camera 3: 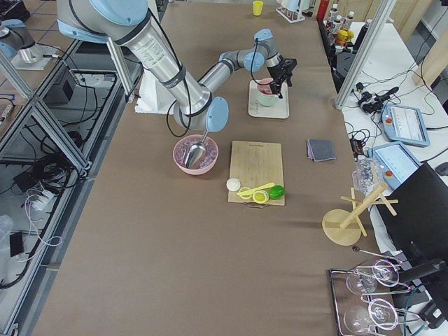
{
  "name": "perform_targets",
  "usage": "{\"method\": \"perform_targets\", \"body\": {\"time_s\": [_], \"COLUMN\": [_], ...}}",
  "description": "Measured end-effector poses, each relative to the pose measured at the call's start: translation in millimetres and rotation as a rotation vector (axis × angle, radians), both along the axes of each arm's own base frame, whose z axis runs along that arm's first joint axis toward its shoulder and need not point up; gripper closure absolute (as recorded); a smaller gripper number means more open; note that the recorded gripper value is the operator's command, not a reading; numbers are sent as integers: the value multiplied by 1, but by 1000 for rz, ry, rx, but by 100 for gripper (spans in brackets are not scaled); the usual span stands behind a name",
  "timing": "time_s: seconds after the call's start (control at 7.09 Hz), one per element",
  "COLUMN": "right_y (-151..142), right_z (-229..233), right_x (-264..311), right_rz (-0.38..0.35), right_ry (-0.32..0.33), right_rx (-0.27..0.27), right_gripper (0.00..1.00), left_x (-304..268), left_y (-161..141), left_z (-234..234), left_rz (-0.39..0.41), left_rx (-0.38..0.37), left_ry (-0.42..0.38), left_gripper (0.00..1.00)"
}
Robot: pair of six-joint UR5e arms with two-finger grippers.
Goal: Stack pink bowl on green and place spoon
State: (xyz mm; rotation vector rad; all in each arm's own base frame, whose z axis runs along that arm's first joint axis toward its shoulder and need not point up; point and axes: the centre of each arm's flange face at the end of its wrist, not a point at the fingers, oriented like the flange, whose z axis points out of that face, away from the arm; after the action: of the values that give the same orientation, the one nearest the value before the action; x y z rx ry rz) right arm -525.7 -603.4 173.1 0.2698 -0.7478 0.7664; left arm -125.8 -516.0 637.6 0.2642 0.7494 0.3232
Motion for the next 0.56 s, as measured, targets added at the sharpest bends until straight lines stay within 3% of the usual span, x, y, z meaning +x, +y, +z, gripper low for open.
{"method": "perform_targets", "body": {"time_s": [0.28,0.56], "right_y": [-21,-26], "right_z": [28,72], "right_x": [71,159], "right_rz": [-136,-287], "right_ry": [8,13], "right_rx": [22,65], "right_gripper": [0,0], "left_x": [5,14], "left_y": [19,30], "left_z": [20,20], "left_rz": [-40,-141], "left_rx": [-85,-179], "left_ry": [22,77], "left_gripper": [1,1]}}
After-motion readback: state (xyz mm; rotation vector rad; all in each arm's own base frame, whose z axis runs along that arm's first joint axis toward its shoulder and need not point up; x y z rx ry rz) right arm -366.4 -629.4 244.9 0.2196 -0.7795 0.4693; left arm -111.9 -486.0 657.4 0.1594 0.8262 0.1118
